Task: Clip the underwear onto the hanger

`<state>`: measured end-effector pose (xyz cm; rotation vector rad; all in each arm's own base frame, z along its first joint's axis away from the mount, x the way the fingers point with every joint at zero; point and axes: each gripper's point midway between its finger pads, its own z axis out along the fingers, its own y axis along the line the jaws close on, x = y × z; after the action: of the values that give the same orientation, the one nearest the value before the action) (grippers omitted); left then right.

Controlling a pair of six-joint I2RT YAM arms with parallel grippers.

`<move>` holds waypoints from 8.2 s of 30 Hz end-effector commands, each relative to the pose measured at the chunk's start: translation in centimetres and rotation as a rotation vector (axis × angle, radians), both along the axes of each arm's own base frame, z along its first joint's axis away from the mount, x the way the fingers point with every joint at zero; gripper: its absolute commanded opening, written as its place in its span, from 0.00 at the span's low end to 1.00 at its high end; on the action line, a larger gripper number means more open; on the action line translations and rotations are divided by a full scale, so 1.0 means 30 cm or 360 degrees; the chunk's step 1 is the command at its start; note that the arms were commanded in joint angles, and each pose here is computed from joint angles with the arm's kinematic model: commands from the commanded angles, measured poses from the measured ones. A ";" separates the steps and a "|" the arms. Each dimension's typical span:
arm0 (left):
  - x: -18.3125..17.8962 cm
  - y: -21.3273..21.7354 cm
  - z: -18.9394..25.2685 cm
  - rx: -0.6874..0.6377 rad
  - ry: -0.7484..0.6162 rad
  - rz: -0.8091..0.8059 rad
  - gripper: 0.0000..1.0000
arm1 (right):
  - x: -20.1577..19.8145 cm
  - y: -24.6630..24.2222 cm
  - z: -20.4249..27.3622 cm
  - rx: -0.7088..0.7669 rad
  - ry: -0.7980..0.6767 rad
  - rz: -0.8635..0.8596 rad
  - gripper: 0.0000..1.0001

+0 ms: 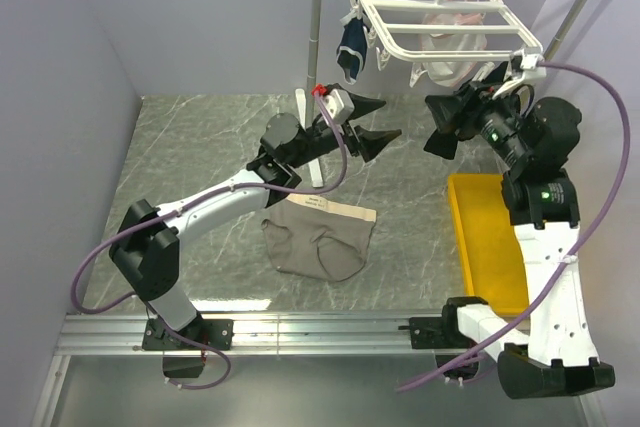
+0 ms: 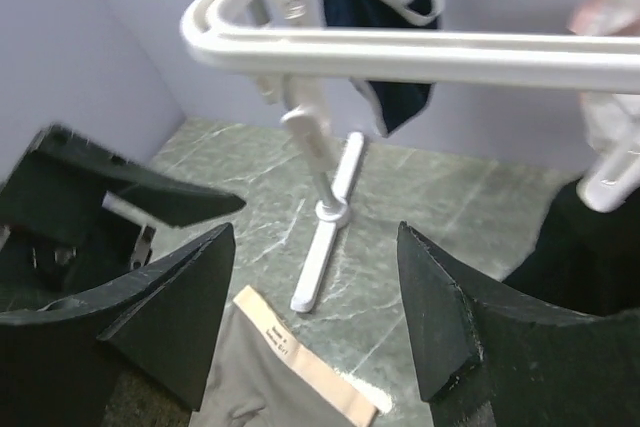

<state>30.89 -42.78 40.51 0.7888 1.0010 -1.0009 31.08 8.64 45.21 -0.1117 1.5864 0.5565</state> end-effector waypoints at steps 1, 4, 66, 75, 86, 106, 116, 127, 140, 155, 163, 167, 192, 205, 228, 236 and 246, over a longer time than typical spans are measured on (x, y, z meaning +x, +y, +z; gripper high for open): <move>-0.073 0.057 0.231 -0.0256 -0.0089 -0.0084 0.73 | -0.036 0.050 0.108 -0.0078 -0.0394 0.0174 0.73; -0.096 0.043 0.217 -0.0211 -0.0058 -0.0155 0.71 | -0.011 0.066 0.119 -0.0152 -0.0488 0.0232 0.74; 0.217 -0.081 0.260 -0.0197 -0.0103 0.0116 0.16 | 0.102 0.143 0.150 -0.0261 -0.0501 0.0358 0.58; 0.130 -0.105 0.244 -0.0102 -0.0078 -0.0215 0.09 | 0.110 0.159 0.163 -0.0282 -0.0510 0.0410 0.60; 0.112 -0.119 0.256 -0.0080 -0.0042 -0.0313 0.12 | 0.131 0.175 0.157 -0.0274 -0.0459 0.0459 0.34; 0.201 -0.100 0.261 -0.0061 -0.0041 -0.0009 0.46 | 0.151 0.171 0.130 -0.0281 -0.0376 0.0387 0.00; 0.175 -0.137 0.257 -0.0046 -0.0059 -0.0056 0.06 | 0.164 0.164 0.111 -0.0262 -0.0284 0.0308 0.02; 0.176 -0.131 0.256 -0.0053 -0.0050 -0.0049 0.00 | 0.129 0.084 0.151 -0.0078 -0.0120 0.0102 0.70; 0.147 -0.131 0.251 -0.0061 -0.0027 -0.0163 0.00 | 0.162 0.095 0.083 0.0214 0.0045 0.0253 0.66; 0.143 -0.143 0.241 -0.0056 -0.0014 -0.0203 0.00 | 0.175 0.123 0.079 0.0211 -0.0007 0.0343 0.73; 0.157 -0.154 0.217 -0.0027 0.0002 -0.0192 0.00 | 0.198 0.134 0.093 0.0217 -0.0032 0.0323 0.58; 0.160 -0.156 0.212 -0.0018 0.0002 -0.0180 0.04 | 0.204 0.133 0.092 0.0214 -0.0035 0.0315 0.32; 0.095 0.087 -0.054 0.0471 0.0120 -0.0401 0.67 | 0.189 0.130 0.076 0.0120 -0.0051 0.0333 0.00; -0.031 0.188 -0.772 0.1289 0.0250 -0.0433 0.81 | 0.198 0.136 0.065 0.0111 -0.0022 0.0348 0.00; 0.091 0.080 -1.186 0.1771 0.0389 -0.0102 0.89 | 0.201 0.137 0.036 0.0117 0.0012 0.0352 0.00; 0.048 0.084 -1.279 0.1859 0.0437 -0.0123 0.76 | 0.198 0.135 0.036 0.0105 0.0007 0.0347 0.00; -0.011 0.175 -1.401 0.2117 0.0421 -0.0096 0.19 | 0.189 0.134 0.031 0.0094 0.0001 0.0349 0.00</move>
<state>31.31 -40.73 2.40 1.7102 1.7915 -0.4826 37.34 12.67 45.33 -0.2196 1.5943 0.7849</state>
